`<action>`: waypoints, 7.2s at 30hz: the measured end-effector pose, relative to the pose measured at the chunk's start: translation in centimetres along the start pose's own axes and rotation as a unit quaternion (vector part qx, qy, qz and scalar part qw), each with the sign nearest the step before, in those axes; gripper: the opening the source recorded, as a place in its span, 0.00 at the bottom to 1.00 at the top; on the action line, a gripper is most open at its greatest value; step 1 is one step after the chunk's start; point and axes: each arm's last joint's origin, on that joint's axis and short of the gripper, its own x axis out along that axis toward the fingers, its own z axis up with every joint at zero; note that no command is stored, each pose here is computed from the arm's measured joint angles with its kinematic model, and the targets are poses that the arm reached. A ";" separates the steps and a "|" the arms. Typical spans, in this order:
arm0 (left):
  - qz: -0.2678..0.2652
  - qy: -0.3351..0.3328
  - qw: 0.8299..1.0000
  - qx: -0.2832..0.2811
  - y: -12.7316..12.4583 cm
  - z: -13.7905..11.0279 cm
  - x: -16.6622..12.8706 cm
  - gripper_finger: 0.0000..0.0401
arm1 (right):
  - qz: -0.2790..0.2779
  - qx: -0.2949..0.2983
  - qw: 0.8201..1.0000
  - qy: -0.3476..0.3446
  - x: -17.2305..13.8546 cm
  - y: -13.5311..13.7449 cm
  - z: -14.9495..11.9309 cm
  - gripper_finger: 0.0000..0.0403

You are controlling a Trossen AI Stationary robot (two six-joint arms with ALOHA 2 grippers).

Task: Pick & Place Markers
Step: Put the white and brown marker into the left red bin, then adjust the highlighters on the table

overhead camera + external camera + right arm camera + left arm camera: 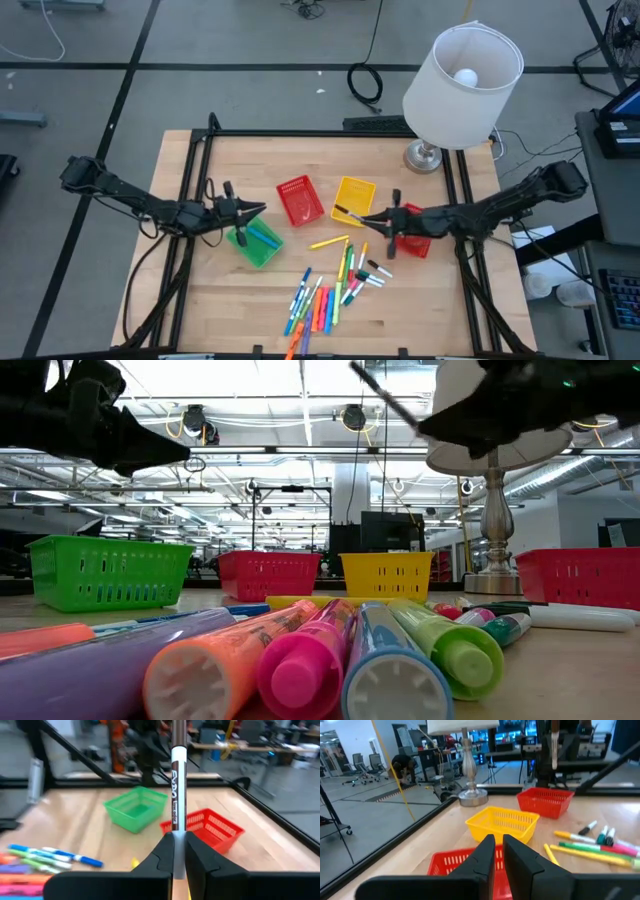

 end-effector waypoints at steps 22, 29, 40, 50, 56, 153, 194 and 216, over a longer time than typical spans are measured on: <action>0.016 -0.093 0.994 0.049 0.3 2.1 -0.2 0.12 | -0.097 0.050 0.985 0.135 15.4 1.3 7.4 0.03; 0.073 -0.103 0.985 0.119 0.6 2.7 -0.4 0.12 | -0.149 0.104 0.964 0.196 18.4 -0.7 3.5 0.03; 0.096 -0.089 0.979 0.156 0.8 2.6 -0.4 0.12 | -0.140 0.182 0.953 0.199 20.7 -2.7 0.8 0.03; 0.101 -0.086 0.977 0.169 0.8 2.6 -0.4 0.12 | -0.150 0.193 0.946 0.211 21.5 -2.9 -1.1 0.03; 0.101 -0.086 0.977 0.169 0.8 2.6 -0.4 0.12 | -0.147 0.196 0.946 0.214 21.5 -2.9 -1.1 0.03; -0.216 0.245 0.943 -0.071 -18.7 6.6 5.9 0.01 | 0.049 -0.054 0.983 -0.167 -6.2 -2.3 -2.9 0.00; -0.230 0.522 0.782 -0.251 -34.4 3.1 6.0 0.06 | 0.062 0.007 0.985 -0.163 -6.2 -2.3 -2.8 0.00; -0.288 0.541 0.765 -0.199 -37.0 -1.4 4.2 0.01 | 0.062 0.010 0.985 -0.160 -6.2 -2.2 -2.9 0.00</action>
